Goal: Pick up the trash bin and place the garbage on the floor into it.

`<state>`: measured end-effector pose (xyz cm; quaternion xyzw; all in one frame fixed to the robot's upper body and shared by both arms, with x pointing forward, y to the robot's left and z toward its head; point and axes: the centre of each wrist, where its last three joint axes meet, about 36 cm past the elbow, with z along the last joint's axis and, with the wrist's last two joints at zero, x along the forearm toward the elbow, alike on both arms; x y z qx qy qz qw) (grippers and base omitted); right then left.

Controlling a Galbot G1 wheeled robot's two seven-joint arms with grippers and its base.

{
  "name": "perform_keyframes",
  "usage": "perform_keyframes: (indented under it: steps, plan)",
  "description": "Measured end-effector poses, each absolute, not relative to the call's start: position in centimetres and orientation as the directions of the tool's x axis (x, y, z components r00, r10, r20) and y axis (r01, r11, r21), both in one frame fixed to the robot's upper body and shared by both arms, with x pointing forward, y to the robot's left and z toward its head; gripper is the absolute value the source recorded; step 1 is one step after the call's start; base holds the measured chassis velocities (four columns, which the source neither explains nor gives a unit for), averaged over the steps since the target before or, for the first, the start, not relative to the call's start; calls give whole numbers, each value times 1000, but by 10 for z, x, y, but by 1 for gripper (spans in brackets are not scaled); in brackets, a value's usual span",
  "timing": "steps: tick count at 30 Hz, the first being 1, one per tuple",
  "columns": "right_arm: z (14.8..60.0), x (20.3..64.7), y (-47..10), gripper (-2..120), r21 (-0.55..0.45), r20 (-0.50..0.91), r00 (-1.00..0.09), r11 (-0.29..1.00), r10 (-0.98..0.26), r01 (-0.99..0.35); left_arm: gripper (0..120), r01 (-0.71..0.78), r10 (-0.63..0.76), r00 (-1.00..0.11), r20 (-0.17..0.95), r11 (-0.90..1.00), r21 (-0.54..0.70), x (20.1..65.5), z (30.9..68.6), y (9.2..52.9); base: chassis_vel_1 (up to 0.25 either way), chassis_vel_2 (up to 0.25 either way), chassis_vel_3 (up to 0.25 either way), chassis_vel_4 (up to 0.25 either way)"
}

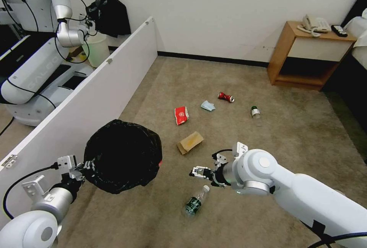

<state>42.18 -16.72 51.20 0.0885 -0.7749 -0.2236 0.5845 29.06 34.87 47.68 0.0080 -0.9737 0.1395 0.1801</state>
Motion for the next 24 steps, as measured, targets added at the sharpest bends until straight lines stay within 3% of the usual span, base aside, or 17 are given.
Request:
perform_keyframes:
  steps: [8,24]
  plan:
    - [517,425,-163,100,457,870,-312,861,-381,223,0,-62,40,-932,361,961,-268,291,473,347,0,0,0,0]
    - [495,431,-183,100,406,896,-310,868,-317,287,0,-82,29,-922,386,960,-268,296,460,356,0,0,0,0]
